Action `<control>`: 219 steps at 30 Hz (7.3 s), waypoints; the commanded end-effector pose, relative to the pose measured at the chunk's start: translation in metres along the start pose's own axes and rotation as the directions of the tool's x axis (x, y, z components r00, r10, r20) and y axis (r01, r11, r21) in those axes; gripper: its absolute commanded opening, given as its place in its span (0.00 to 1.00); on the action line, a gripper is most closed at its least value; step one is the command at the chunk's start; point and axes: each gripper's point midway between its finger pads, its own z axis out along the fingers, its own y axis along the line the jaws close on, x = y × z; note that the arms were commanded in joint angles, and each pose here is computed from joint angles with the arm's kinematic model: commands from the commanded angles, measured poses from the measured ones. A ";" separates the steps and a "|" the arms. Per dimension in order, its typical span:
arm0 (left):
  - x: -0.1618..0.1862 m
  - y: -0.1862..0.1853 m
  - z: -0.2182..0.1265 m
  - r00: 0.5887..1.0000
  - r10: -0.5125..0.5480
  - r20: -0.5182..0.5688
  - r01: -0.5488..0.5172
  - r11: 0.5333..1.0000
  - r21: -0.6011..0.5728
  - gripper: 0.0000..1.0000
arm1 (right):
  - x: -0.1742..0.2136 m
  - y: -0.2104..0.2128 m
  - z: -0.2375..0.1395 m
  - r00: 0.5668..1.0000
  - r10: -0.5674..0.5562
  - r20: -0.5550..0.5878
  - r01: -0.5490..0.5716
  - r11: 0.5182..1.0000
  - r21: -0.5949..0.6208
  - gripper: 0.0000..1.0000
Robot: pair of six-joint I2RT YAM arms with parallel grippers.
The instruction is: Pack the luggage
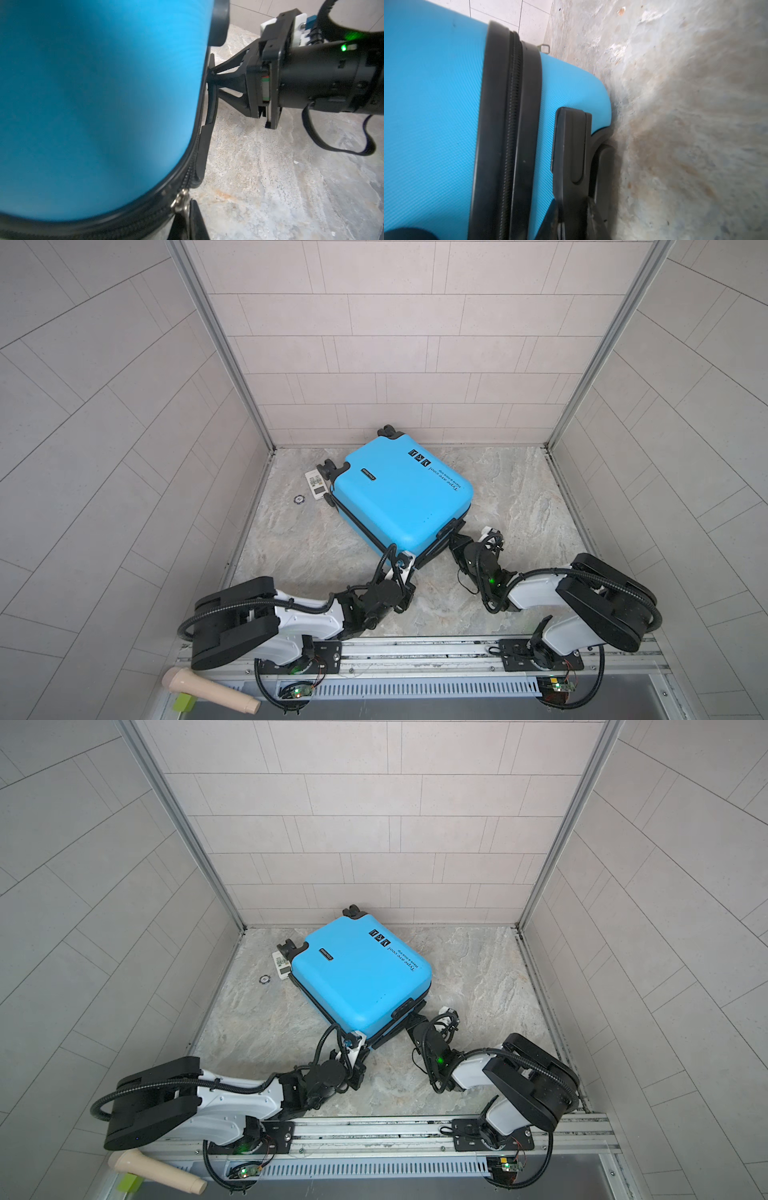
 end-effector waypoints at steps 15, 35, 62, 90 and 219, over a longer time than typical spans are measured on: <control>-0.075 -0.026 -0.038 0.937 -0.066 0.344 0.051 0.997 0.052 0.00 | 0.035 0.021 -0.031 0.972 -0.110 -0.208 0.103 0.994 -0.044 0.00; -0.044 0.018 -0.063 0.955 -0.124 0.270 0.134 0.991 -0.020 0.00 | 0.038 0.018 -0.024 0.963 -0.160 -0.218 0.157 0.987 -0.031 0.00; -0.032 0.027 -0.060 0.959 -0.142 0.247 0.162 0.985 -0.064 0.22 | 0.055 0.015 -0.012 0.954 -0.128 -0.271 0.124 0.992 -0.031 0.00; -0.070 0.155 -0.146 0.654 -0.521 0.548 0.679 0.724 -0.123 0.99 | 0.038 0.004 -0.028 0.961 -0.153 -0.231 0.152 0.988 -0.019 0.00; -0.034 0.028 -0.007 0.533 -0.841 0.099 0.821 0.485 -0.300 0.34 | 0.000 -0.017 -0.041 0.983 -0.142 -0.113 0.154 0.982 0.107 0.00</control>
